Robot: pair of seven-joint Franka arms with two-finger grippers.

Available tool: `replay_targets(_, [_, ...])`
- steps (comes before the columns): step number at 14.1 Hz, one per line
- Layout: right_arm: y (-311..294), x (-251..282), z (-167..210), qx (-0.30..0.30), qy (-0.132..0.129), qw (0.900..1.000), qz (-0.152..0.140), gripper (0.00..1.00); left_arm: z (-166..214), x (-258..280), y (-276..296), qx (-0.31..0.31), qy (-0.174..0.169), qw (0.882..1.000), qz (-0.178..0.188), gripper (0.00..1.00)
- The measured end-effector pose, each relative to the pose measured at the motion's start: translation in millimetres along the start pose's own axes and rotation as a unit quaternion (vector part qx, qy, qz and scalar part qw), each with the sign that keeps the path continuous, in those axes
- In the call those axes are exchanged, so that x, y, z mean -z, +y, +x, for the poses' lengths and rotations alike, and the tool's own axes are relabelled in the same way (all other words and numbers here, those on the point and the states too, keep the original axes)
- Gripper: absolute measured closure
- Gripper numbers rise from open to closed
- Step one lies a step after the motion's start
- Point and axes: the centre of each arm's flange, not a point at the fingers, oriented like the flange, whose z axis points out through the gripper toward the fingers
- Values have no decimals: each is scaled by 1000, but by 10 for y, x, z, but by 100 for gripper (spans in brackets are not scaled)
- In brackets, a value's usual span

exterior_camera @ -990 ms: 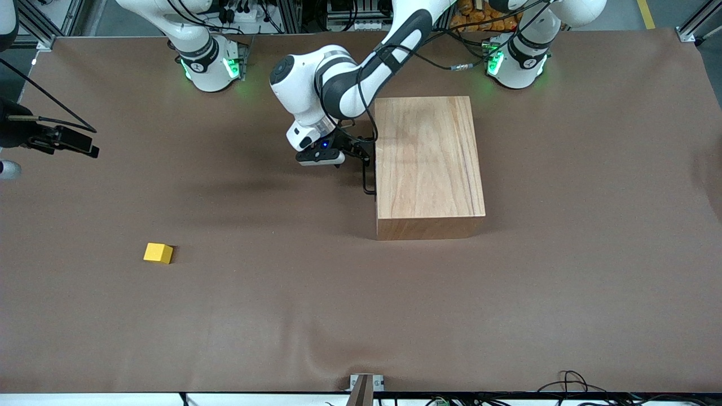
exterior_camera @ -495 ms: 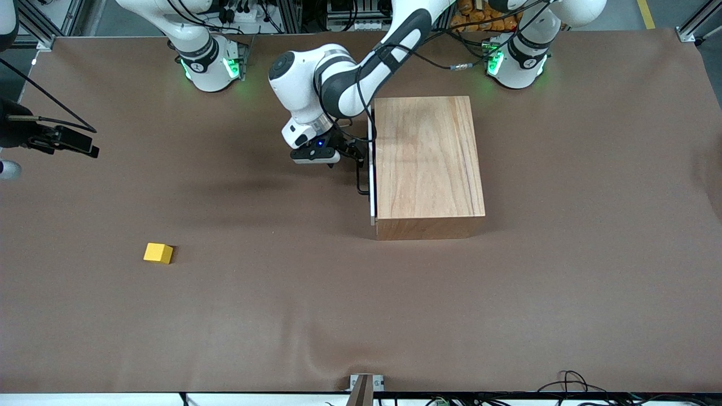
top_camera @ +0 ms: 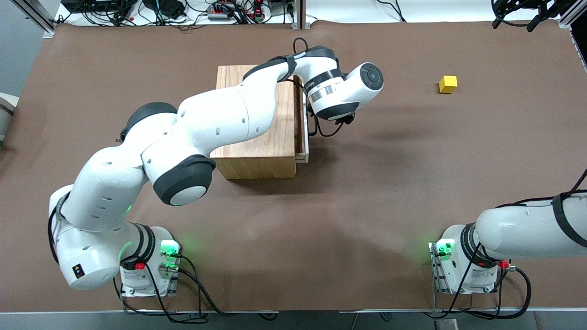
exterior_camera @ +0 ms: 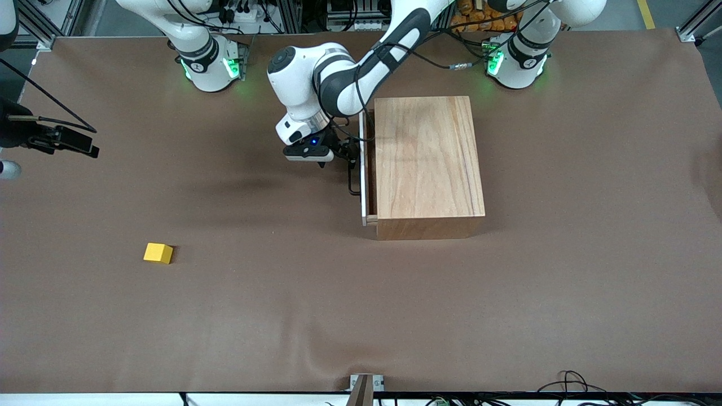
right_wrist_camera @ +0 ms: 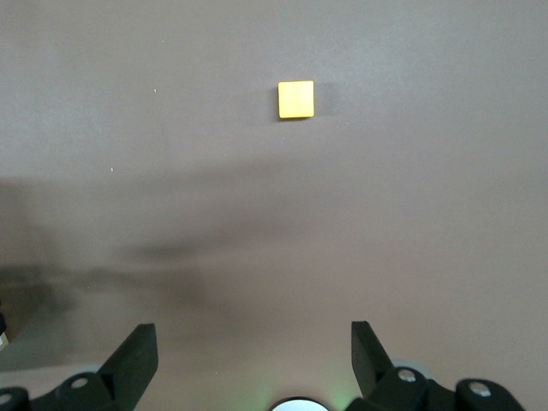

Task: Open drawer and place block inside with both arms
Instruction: 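Pull the drawer open by its handle with the left gripper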

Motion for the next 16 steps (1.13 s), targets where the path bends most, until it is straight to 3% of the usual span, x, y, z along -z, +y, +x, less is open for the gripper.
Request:
replay_targets(10, [1, -67, 82, -1, 5, 1000, 0, 0, -87, 91, 220, -14, 20, 998, -51, 0])
replay_targets(16, [0, -416, 364, -2, 8, 1000, -1, 0, -172, 111, 290, -30, 17, 998, -56, 0])
